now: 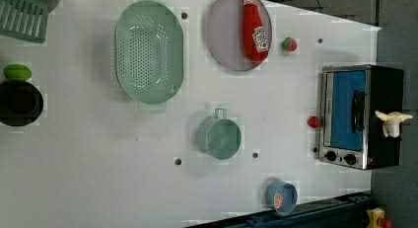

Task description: Pick banana from table and place on oven.

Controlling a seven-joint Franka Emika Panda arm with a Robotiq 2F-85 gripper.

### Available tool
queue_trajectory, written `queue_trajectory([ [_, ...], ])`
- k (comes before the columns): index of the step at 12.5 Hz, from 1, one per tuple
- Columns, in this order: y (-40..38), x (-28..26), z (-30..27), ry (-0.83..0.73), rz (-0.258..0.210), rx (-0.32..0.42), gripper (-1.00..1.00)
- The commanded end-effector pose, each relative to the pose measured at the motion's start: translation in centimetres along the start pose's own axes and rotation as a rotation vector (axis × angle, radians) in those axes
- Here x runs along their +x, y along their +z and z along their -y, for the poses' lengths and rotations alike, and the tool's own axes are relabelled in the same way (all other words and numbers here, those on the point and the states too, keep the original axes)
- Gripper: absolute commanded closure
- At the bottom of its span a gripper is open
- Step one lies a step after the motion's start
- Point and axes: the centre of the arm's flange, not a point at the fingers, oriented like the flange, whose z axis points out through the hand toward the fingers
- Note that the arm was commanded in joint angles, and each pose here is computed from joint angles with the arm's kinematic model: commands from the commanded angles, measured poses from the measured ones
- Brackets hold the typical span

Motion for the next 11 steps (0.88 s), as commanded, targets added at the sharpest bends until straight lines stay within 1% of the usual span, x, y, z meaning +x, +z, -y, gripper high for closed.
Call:
queue_trajectory([
  [1,-7.3,-4.3,8.4,0.077,-0.044,0.062,-1.00],
  [5,-10.1,-10.0,19.7,0.277,-0.070,0.077,-1.00],
  [7,-9.4,-12.3,23.7,0.404,-0.055,0.065,-1.00],
  [9,-8.9,-14.0,25.5,0.404,-0.037,0.064,-1.00],
  [11,-9.4,-15.0,24.9,0.401,-0.042,0.073,-1.00],
])
